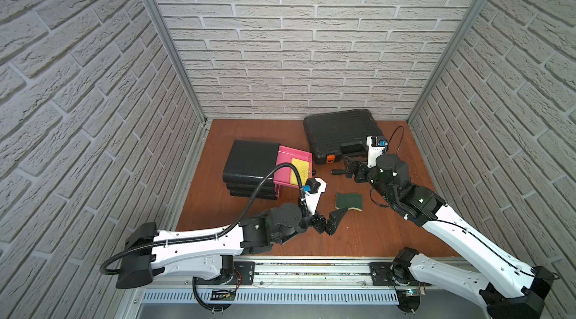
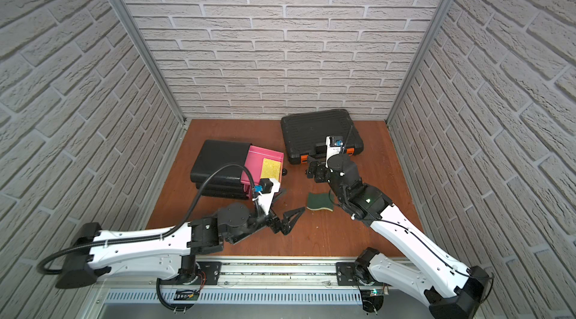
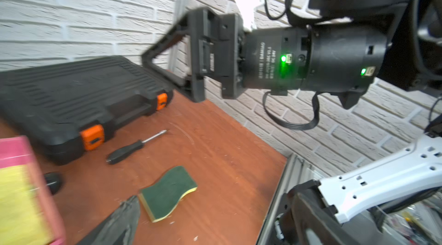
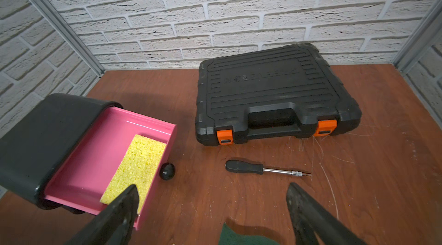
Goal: Take the sponge out of the drawer
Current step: Pick up the sponge from the drawer.
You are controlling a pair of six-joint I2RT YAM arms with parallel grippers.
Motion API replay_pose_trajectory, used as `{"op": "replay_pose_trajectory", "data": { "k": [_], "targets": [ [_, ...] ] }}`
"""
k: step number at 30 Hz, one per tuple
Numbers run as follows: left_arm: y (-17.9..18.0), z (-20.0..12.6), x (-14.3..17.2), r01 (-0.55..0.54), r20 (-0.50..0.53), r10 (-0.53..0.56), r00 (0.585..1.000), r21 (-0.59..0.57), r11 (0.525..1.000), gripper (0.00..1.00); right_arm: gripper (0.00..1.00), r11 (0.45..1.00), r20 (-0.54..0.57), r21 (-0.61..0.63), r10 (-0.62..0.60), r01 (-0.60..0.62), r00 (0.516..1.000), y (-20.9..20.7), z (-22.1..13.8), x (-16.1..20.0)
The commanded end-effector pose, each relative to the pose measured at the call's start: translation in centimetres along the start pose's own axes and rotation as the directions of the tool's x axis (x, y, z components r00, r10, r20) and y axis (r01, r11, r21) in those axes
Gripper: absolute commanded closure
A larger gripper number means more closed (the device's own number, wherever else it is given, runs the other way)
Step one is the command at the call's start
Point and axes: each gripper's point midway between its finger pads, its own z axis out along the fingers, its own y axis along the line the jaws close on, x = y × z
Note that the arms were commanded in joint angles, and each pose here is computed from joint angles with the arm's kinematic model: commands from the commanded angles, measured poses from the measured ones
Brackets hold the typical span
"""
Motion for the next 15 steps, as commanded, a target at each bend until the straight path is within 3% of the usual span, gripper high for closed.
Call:
{"op": "replay_pose_trajectory", "data": {
  "k": [1, 5, 9, 15],
  "targets": [
    [4.4, -2.2, 1.7, -0.144, -0.116, 0.124, 0.985, -0.183, 0.973, 0.02, 0.11, 0.995, -0.004, -0.096, 0.027, -0.027, 1.0, 2.4, 0.8, -1.3],
    [6.7, -5.7, -2.5, -0.162, -0.016, 0.164, 0.986, -0.284, 0.945, 0.02, 0.17, 0.984, -0.062, -0.175, 0.031, -0.041, 0.998, 4.9, 2.9, -0.5],
    [9.9, -8.1, -4.5, -0.097, 0.049, 0.123, 0.991, -0.371, 0.923, 0.02, 0.22, 0.966, -0.117, -0.25, 0.031, -0.06, 0.993, 7.3, 5.0, 0.7],
    [13.9, -9.6, -3.8, 0.008, 0.1, 0.044, 0.994, -0.465, 0.885, 0.02, 0.29, 0.956, -0.22, -0.294, -0.048, -0.019, 0.974, 11.2, 8.6, 3.3]
  ]
}}
